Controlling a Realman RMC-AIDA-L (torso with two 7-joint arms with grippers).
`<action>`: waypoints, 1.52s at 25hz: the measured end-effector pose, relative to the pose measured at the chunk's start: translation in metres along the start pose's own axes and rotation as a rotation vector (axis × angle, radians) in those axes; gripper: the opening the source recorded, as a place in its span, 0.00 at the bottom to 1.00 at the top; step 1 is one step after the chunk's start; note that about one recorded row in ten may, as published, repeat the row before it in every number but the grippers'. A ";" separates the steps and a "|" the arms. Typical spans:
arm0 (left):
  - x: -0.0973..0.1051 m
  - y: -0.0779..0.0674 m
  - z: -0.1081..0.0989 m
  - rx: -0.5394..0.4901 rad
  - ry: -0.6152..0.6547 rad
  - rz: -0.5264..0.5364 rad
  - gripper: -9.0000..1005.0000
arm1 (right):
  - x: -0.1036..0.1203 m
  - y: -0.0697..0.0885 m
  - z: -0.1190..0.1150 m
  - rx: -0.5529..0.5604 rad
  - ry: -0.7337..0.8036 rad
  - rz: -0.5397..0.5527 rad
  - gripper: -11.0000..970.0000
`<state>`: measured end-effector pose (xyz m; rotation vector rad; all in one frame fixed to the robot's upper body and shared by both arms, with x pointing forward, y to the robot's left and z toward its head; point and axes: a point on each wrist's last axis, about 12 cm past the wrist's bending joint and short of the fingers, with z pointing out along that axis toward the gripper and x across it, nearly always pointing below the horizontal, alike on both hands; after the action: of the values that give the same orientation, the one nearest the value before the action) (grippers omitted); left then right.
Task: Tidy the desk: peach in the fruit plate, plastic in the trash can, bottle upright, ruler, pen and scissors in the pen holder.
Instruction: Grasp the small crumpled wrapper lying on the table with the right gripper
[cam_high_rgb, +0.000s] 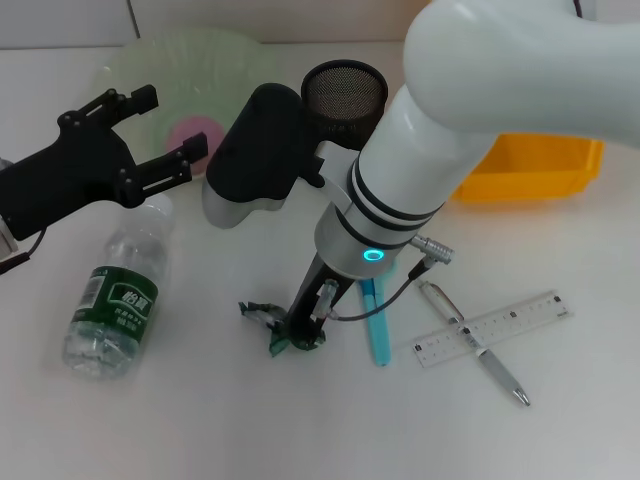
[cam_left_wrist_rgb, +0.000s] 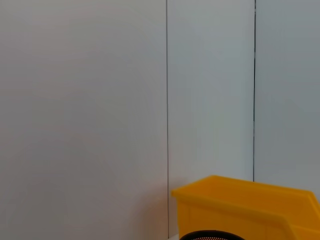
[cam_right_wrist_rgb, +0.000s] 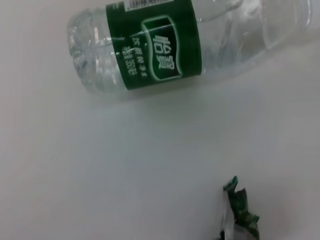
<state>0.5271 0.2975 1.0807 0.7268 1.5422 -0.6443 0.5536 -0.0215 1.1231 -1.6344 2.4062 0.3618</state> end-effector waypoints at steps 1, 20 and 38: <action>0.000 0.000 0.000 0.000 0.000 0.001 0.84 | 0.000 0.000 0.000 -0.001 0.001 -0.001 0.31; -0.002 -0.006 -0.002 0.066 0.023 0.026 0.84 | 0.033 -0.032 -0.079 0.041 -0.154 0.166 0.09; -0.009 -0.003 -0.013 0.067 0.016 0.067 0.84 | 0.052 -0.027 -0.095 0.004 -0.114 0.139 0.25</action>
<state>0.5169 0.3042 1.0905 0.8325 1.5098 -0.6437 0.5566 -0.1069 1.1948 -1.4077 2.4392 0.4591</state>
